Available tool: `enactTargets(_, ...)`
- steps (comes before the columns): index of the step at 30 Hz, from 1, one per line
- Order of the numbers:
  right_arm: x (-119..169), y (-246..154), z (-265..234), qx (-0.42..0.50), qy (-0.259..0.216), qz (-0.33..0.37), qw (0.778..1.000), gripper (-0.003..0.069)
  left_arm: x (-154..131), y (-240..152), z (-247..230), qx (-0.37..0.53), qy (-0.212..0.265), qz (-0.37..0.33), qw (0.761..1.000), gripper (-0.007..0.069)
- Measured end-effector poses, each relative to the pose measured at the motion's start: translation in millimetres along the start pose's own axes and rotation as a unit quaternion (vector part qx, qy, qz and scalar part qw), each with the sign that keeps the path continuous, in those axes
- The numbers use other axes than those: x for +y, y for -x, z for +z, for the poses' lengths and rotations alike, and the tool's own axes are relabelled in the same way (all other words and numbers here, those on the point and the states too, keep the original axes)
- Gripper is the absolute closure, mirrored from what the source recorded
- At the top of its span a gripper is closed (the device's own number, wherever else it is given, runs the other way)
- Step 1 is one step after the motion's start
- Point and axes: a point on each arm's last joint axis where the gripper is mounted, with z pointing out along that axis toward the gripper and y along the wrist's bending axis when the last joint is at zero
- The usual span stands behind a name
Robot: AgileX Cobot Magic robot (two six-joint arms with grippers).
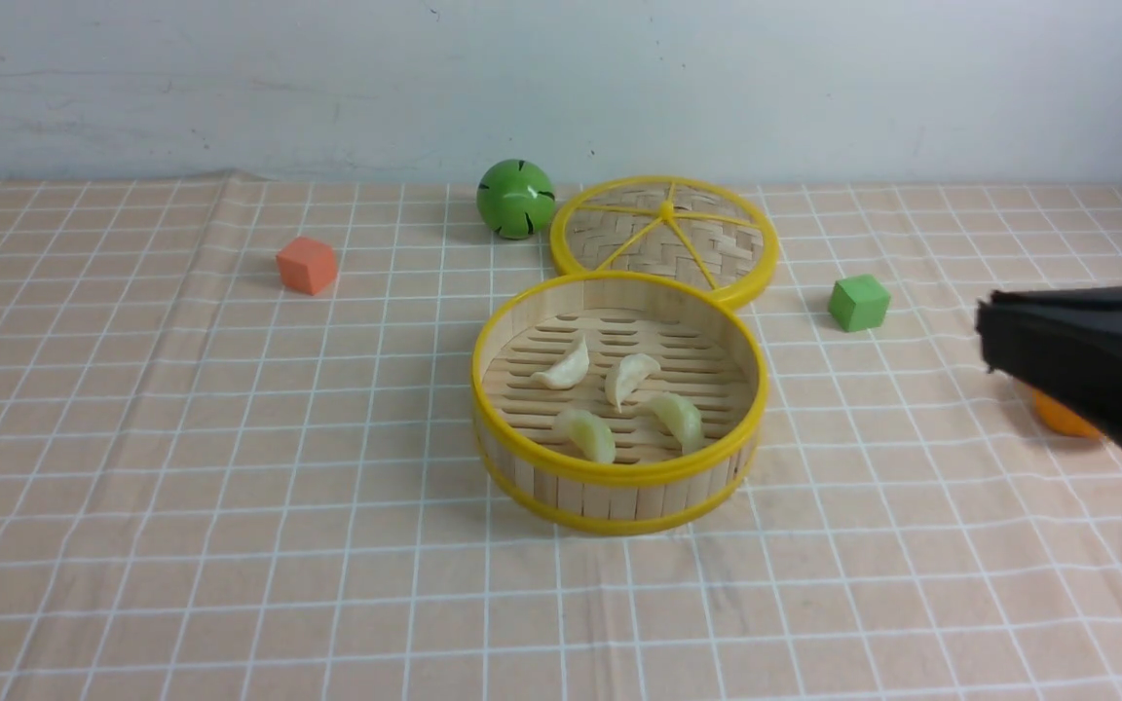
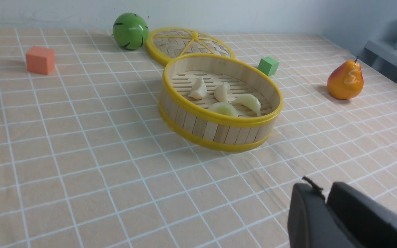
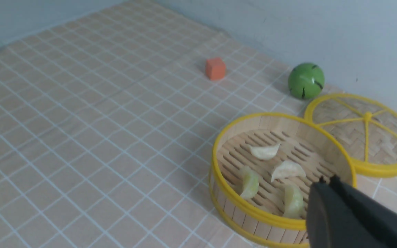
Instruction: Put the dumplings into the steamer on the table with the brown tablecloth.
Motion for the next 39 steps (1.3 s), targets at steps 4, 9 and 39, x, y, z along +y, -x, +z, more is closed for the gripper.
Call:
enactTargets(4,1,-9,-25,-0.032,0.000,0.000,0.999,0.0676,0,-2,0,0.009,0.001,0.000,1.000,0.0542)
enactTargets(9,2,-17,-39,-0.044,0.000,0.000,0.999,0.0671,0,-3,0,0.017,0.003,0.000,1.000,0.0536)
enactTargets(39,-22,-176,-62,-0.107,-0.222,0.087,0.965,0.0680,1,-4,0,0.024,0.004,-0.001,1.000,0.0516)
